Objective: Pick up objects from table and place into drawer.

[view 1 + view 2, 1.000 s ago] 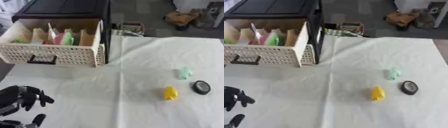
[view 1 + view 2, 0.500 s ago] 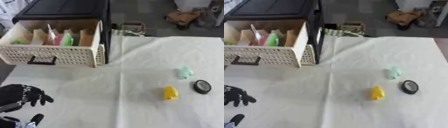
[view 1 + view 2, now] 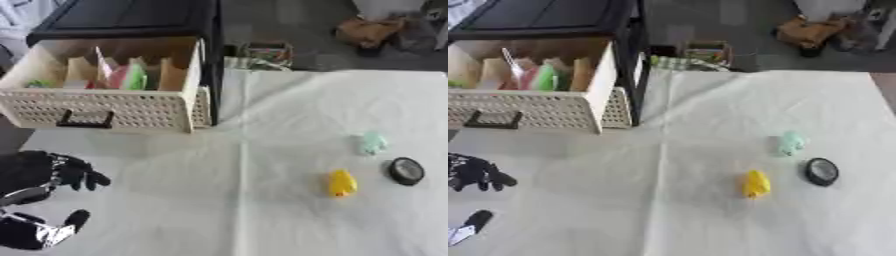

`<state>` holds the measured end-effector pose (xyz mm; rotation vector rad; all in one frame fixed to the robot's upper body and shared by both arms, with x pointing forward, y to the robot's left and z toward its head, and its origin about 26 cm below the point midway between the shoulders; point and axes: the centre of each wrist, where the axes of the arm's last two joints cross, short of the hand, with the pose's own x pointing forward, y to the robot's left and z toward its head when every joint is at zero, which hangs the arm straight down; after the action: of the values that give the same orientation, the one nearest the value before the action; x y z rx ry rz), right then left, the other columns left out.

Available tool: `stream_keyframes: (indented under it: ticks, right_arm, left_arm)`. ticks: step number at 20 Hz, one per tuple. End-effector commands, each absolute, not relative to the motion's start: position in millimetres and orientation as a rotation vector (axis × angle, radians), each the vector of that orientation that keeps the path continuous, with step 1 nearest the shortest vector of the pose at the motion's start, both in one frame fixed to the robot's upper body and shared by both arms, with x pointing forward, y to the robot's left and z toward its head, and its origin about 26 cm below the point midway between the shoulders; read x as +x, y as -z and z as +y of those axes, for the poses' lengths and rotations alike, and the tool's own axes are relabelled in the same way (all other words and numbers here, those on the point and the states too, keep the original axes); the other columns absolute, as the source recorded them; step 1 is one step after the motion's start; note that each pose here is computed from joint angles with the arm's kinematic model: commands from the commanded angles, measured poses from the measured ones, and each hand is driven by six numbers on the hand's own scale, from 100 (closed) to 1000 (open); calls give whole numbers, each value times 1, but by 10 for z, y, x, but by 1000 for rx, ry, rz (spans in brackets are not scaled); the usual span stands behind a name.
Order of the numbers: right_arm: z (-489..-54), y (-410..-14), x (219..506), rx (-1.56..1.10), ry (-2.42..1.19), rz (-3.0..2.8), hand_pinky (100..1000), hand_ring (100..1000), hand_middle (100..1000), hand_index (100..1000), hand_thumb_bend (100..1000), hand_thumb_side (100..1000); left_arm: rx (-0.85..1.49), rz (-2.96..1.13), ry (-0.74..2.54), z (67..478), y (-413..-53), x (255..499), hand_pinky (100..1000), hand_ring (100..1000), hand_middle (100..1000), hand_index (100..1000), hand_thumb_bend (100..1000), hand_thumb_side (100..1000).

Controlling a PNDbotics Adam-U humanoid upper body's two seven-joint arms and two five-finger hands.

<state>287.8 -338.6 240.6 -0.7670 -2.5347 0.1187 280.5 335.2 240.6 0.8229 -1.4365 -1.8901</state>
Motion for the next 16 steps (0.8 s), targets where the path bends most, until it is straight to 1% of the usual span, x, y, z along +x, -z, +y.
stream_keyframes:
  ticks: [1,3,6,9,11,16]
  right_arm:
    - [-3406,-2484,2841,-795,-132,-2562,688,697,457,805,256,1000]
    - [-3409,-2478,2839,-795,-129,-2561,687,696,456,804,257,1000]
    - [-3413,-2478,2838,-792,-120,-2563,686,694,455,802,254,1000]
    - [-3419,-2481,2837,-791,-110,-2565,685,693,455,800,254,1000]
    - [-3421,-2487,2837,-790,-105,-2568,685,692,455,799,254,1000]
    - [-3419,-2490,2838,-783,-102,-2572,685,692,454,795,254,1000]
  left_arm:
    - [880,-1394,1914,3344,-2589,2795,426,612,624,856,105,408]
    - [898,-1388,1904,3329,-2644,2804,396,608,615,840,105,408]
    - [923,-1375,1887,3307,-2707,2815,384,597,601,826,105,408]
    - [934,-1353,1881,3286,-2744,2823,388,603,607,832,105,408]
    - [939,-1337,1878,3268,-2765,2829,389,606,615,855,105,408]
    - [954,-1317,1844,3221,-2833,2845,385,604,612,863,105,408]
